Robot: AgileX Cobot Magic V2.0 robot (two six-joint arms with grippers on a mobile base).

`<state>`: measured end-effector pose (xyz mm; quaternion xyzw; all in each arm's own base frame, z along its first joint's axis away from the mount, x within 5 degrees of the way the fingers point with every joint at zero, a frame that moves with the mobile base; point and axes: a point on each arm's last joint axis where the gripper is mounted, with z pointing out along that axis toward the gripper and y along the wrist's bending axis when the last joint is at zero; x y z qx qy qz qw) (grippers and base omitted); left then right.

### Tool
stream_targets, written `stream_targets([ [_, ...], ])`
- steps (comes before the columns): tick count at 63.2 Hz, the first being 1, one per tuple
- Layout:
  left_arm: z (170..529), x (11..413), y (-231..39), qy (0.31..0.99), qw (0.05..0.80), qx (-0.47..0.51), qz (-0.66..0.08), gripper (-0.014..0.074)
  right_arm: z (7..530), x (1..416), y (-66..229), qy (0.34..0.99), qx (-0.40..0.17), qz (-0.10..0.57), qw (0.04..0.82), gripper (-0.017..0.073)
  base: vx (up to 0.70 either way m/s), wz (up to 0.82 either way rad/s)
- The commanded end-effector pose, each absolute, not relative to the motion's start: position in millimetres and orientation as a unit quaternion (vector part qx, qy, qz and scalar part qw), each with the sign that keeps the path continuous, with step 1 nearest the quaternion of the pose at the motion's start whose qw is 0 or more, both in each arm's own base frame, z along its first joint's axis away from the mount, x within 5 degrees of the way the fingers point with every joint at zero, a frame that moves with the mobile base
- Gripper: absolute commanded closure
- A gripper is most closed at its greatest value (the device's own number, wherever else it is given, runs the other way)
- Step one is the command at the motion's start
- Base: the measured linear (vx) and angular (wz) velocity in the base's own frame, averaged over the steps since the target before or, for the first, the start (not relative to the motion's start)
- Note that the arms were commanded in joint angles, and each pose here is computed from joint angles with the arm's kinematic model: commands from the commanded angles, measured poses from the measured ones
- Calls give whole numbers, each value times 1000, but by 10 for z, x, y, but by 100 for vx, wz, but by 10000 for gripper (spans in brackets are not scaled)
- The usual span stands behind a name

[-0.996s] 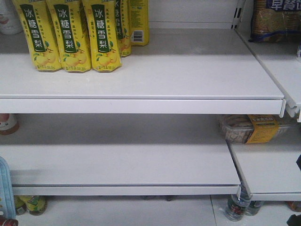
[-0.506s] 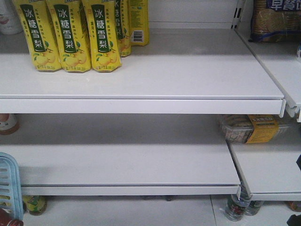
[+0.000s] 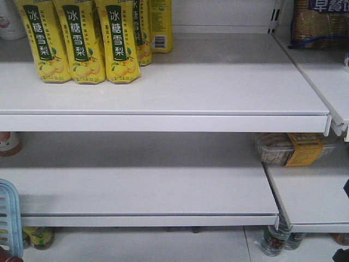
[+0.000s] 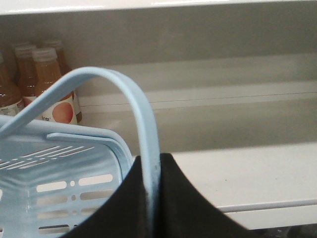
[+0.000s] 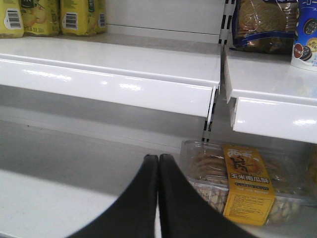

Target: Place coke in basket with both arms

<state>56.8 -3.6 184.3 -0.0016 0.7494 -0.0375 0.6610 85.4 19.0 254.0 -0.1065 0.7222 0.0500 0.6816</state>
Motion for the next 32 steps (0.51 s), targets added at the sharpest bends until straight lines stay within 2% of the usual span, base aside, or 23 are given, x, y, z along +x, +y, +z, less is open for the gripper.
stream_targets([
  [1,2118,540,-21,673,739,16,-11,600,2687,858,208,690,-114,53,713,569,0,0],
  [32,2126,539,-21,672,740,16,-11,600,2687,858,208,690,-114,53,713,569,0,0],
])
